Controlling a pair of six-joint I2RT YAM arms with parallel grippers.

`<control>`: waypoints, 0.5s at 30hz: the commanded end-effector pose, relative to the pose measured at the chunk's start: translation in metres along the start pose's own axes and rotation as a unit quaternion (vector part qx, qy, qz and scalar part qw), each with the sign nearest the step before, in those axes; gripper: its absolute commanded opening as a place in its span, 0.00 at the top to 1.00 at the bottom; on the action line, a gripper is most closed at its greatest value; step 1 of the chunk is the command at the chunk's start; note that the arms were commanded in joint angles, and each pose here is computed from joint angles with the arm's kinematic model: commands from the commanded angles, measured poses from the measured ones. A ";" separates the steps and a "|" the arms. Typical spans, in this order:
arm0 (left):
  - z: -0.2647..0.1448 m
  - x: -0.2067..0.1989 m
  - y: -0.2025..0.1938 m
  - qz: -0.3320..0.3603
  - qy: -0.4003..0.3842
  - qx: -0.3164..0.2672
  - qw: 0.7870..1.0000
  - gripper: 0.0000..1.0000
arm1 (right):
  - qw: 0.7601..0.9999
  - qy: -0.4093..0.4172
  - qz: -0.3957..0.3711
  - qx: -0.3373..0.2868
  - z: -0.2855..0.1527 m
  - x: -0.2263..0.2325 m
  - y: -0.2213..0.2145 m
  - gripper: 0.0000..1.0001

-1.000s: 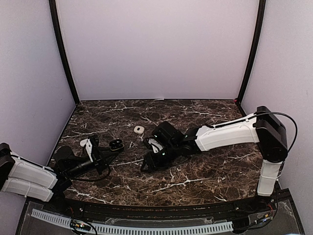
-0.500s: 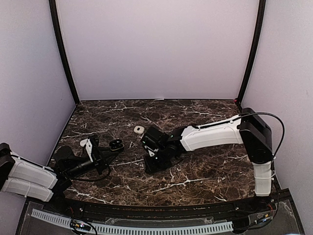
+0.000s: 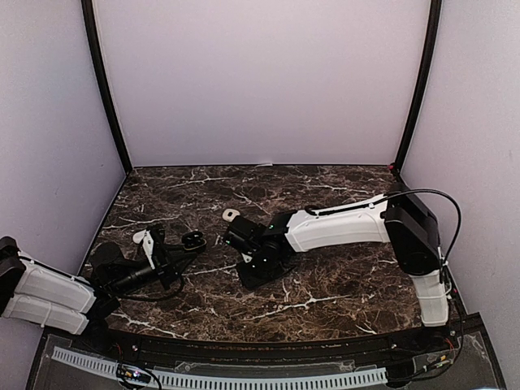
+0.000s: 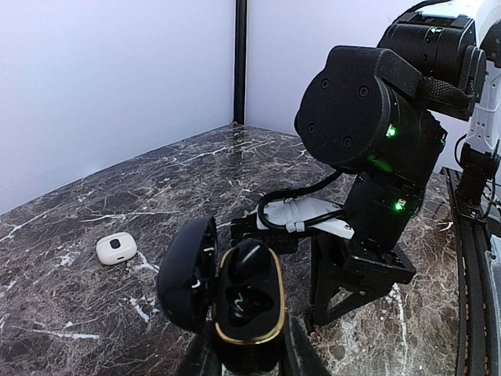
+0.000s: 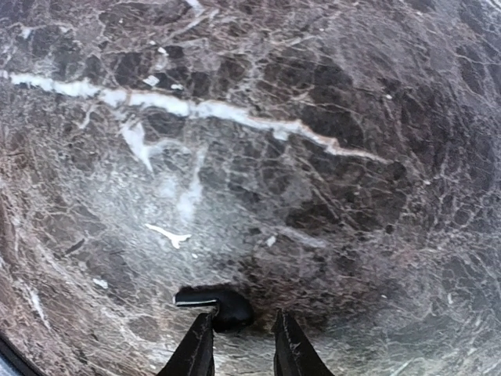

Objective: Insert the wireless bluetooth earbuds into the charging case
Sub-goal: Adjust the left earbud at the center of the board.

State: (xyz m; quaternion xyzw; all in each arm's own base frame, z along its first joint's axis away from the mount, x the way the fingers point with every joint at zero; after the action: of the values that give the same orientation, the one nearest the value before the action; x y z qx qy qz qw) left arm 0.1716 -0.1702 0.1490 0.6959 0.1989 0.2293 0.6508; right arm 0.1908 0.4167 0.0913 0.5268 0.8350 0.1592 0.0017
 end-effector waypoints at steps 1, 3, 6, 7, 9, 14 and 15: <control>0.002 0.003 0.006 0.007 0.006 -0.011 1.000 0.81 | 0.998 -0.052 -0.018 -0.008 -0.003 -0.006 0.000 0.74; 0.002 0.003 0.006 0.007 0.007 -0.011 1.000 0.81 | 0.998 -0.065 -0.022 -0.014 -0.004 -0.008 0.001 0.74; 0.002 0.003 0.006 0.007 0.007 -0.011 1.000 0.81 | 0.996 -0.081 -0.027 -0.018 -0.006 -0.014 0.003 0.74; 0.002 0.003 0.006 0.007 0.007 -0.011 1.000 0.81 | 0.996 -0.085 -0.028 -0.018 -0.007 -0.016 0.004 0.74; 0.002 0.003 0.005 0.007 0.007 -0.010 1.000 0.81 | 0.995 -0.091 -0.027 -0.020 -0.008 -0.020 0.004 0.73; 0.003 0.004 0.005 0.007 0.009 -0.010 1.000 0.81 | 0.995 -0.100 -0.018 -0.023 -0.009 -0.031 0.008 0.73; 0.002 0.004 0.005 0.007 0.009 -0.010 1.000 0.81 | 0.994 -0.101 -0.018 -0.026 -0.009 -0.032 0.009 0.72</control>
State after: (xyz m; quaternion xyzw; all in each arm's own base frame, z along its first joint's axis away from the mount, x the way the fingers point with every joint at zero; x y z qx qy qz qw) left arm 0.1721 -0.1701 0.1476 0.6973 0.2013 0.2293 0.6486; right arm 0.2019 0.3978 0.0916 0.5205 0.8407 0.1261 0.0806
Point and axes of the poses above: each gripper's point midway between its finger pads, its own z axis out along the fingers, its own x axis along the line the jaws close on, y = z × x, the point moved 7 cm from there along -z, back along the fingers, and after that the axes turned 6 degrees about z, right-handed, at the moved point
